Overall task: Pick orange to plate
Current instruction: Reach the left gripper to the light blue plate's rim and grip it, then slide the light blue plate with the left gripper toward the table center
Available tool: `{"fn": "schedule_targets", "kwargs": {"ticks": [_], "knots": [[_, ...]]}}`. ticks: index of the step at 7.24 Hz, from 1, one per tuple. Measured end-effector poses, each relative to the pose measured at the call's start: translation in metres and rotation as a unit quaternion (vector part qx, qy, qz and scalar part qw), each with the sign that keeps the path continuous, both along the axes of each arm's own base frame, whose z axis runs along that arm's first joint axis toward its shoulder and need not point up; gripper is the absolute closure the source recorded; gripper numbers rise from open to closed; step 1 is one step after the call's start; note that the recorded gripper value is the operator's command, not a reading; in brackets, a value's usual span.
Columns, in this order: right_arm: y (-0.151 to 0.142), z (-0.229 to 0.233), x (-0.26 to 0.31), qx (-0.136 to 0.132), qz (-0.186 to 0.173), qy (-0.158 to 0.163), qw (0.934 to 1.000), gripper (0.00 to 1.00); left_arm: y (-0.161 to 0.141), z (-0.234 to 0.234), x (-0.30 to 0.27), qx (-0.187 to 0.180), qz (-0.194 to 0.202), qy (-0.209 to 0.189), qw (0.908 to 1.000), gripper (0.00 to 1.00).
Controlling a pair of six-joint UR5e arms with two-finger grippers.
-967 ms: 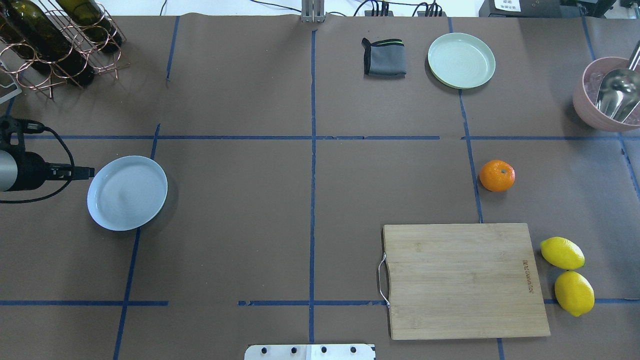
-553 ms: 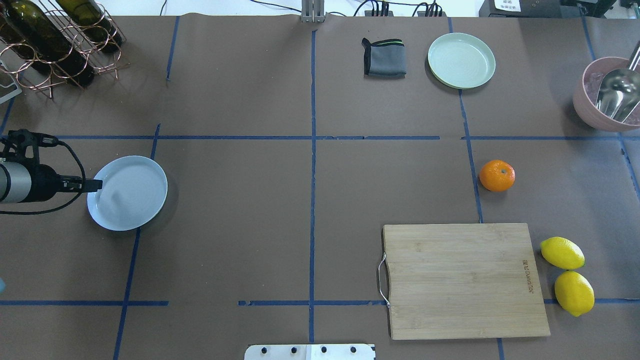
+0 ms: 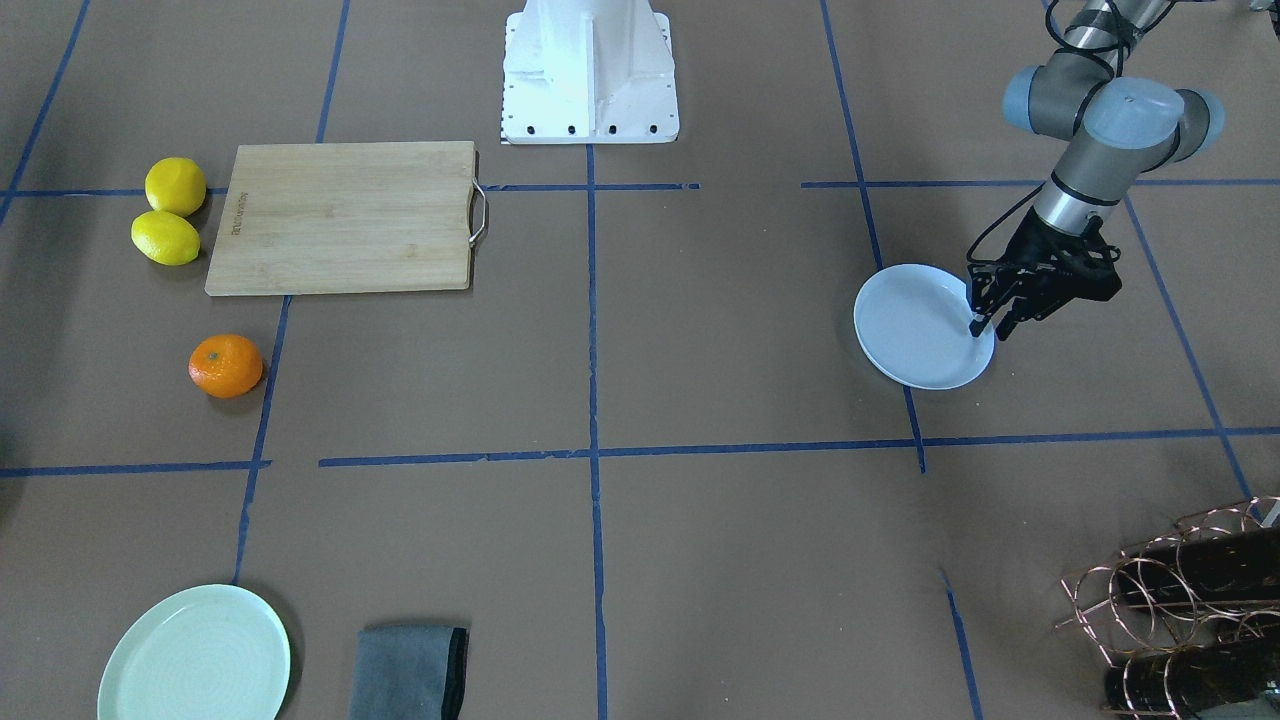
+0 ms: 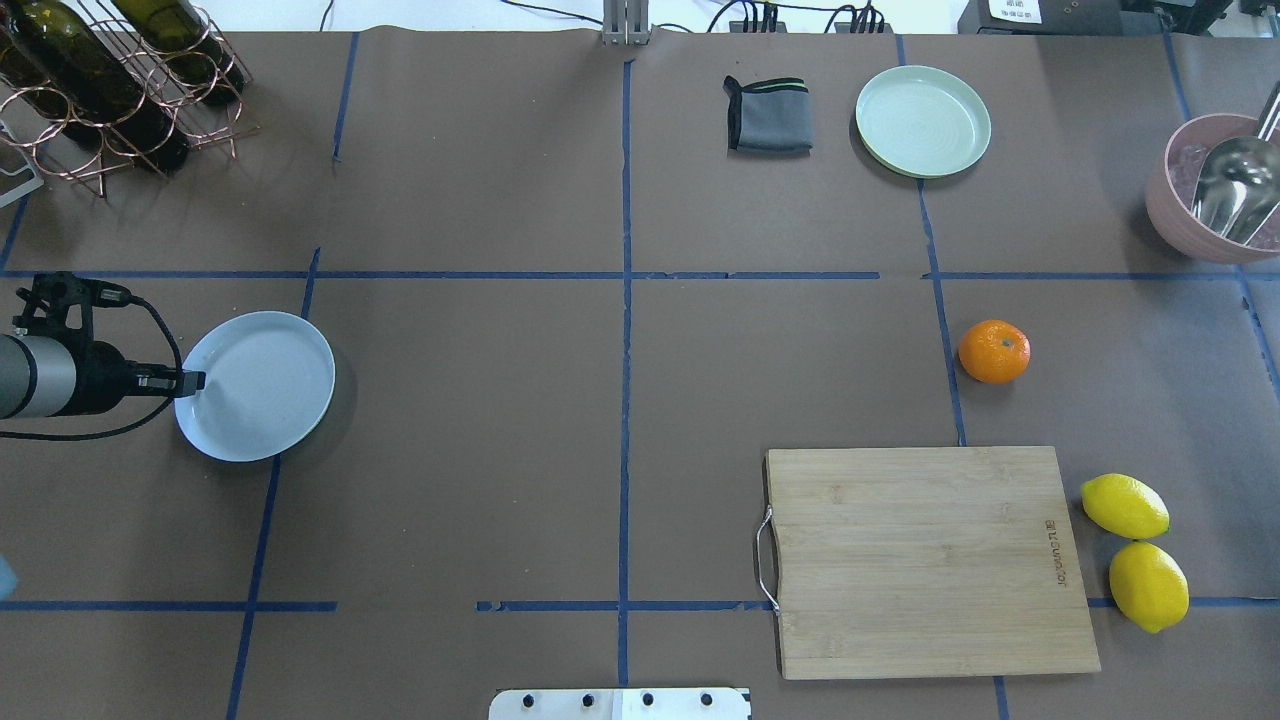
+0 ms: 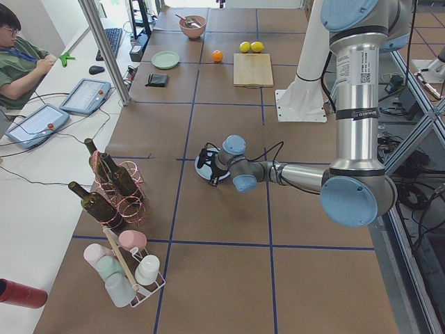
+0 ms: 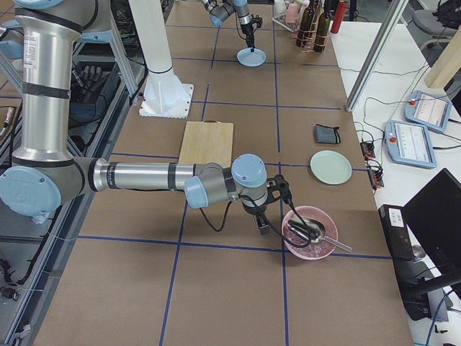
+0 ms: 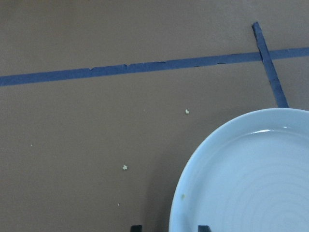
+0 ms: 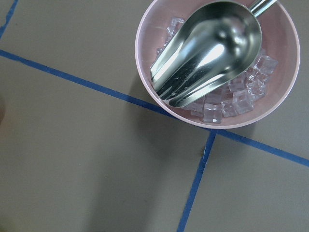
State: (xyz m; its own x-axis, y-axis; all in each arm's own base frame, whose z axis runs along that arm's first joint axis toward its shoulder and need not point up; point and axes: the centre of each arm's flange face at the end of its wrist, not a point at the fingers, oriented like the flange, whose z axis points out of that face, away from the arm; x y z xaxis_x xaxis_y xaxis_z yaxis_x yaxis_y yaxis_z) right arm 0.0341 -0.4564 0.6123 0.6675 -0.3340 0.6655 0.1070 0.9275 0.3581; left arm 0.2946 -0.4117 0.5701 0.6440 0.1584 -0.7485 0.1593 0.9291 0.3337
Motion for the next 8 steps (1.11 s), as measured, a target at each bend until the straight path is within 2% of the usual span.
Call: {"fn": "schedule_targets", "kwargs": {"ticks": [3,5,7,8], "knots": [[0.001,0.001,0.000,-0.001,0.000,0.000,1.0000,0.00,0.000,-0.023,0.003,0.014,0.009,0.016,0.9997,1.00],[0.003,0.002,0.001,-0.002,0.000,0.000,1.0000,0.00,-0.003,-0.062,0.014,0.023,0.036,0.052,0.9977,1.00],[0.003,0.002,0.000,-0.002,0.000,0.000,1.0000,0.00,-0.035,-0.133,0.052,0.025,0.044,0.078,0.9957,1.00],[0.003,0.002,0.000,-0.002,0.000,0.000,1.0000,0.00,-0.055,-0.186,0.086,0.009,0.039,0.096,0.9946,1.00]]}}
